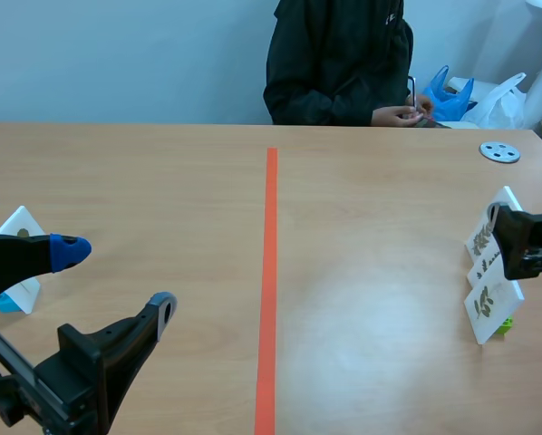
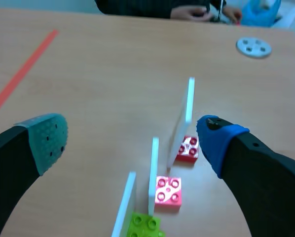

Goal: Sort the leaf by its shape. The table is split by an orange tape line. A compound leaf with several leaflets goes to the left side, a simple leaf with one blade goes to the right side. Return to the home posture when a red brick is placed on the table.

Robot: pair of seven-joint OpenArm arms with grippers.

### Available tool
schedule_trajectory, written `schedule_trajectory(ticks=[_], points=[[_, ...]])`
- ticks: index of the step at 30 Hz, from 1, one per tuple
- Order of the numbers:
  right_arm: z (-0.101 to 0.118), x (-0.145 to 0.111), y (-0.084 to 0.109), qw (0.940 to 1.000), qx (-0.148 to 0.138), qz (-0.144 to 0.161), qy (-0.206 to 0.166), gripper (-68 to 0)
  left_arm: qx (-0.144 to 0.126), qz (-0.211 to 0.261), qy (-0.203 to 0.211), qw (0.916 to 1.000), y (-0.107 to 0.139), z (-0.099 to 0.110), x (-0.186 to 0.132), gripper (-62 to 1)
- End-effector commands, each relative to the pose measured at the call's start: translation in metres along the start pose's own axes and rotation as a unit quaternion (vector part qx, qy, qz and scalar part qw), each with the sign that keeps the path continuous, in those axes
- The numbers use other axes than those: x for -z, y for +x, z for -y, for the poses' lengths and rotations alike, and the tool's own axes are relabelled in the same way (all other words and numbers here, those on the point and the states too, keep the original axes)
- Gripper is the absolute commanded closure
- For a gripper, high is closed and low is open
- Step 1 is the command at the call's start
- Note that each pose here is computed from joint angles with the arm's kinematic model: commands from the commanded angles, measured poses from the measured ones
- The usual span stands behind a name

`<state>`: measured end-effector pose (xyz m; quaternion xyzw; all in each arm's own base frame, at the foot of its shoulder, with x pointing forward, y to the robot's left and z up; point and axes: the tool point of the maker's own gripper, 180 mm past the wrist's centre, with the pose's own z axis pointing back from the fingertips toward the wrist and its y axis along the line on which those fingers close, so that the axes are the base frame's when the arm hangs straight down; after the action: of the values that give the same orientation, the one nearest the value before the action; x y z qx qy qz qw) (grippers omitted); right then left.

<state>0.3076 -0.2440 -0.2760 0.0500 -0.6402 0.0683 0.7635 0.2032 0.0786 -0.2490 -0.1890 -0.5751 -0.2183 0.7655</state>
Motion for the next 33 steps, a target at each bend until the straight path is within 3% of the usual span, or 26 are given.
schedule_trajectory(ticks=[1, 5, 8, 16, 23, 26, 29, 33], points=[[0.000, -0.001, 0.024, 0.9994, -0.005, 0.031, 0.013, -59.0, -0.003, 0.014, 0.001, 0.9999, 0.006, -0.001, 0.000, -62.3], [-0.021, -0.009, 0.046, 0.9960, -0.024, 0.050, 0.071, -67.9, -0.003, 0.014, 0.001, 0.9999, 0.007, -0.001, 0.000, -62.3], [-0.035, -0.018, 0.053, 0.9932, -0.032, 0.043, 0.104, -67.9, -0.002, 0.016, 0.001, 0.9999, 0.007, -0.001, 0.000, -62.3], [-0.079, -0.047, 0.052, 0.9845, -0.033, 0.008, 0.172, -67.9, 0.000, 0.014, -0.001, 0.9999, 0.007, -0.001, 0.000, -62.3], [-0.115, -0.063, 0.049, 0.9791, -0.031, -0.017, 0.200, -67.9, 0.001, 0.014, -0.004, 0.9999, 0.007, -0.001, -0.001, -62.3], [-0.132, -0.065, 0.048, 0.9729, -0.024, -0.016, 0.229, -67.9, 0.001, 0.014, -0.004, 0.9999, 0.007, -0.001, -0.001, -62.3], [-0.142, -0.065, 0.051, 0.9675, -0.026, -0.007, 0.251, -67.9, 0.001, 0.014, -0.004, 0.9999, 0.007, -0.001, -0.001, -62.3], [-0.140, -0.062, 0.052, 0.9646, -0.045, -0.012, 0.259, -67.9, 0.001, 0.013, -0.004, 0.9999, 0.007, -0.001, -0.001, -62.3]])
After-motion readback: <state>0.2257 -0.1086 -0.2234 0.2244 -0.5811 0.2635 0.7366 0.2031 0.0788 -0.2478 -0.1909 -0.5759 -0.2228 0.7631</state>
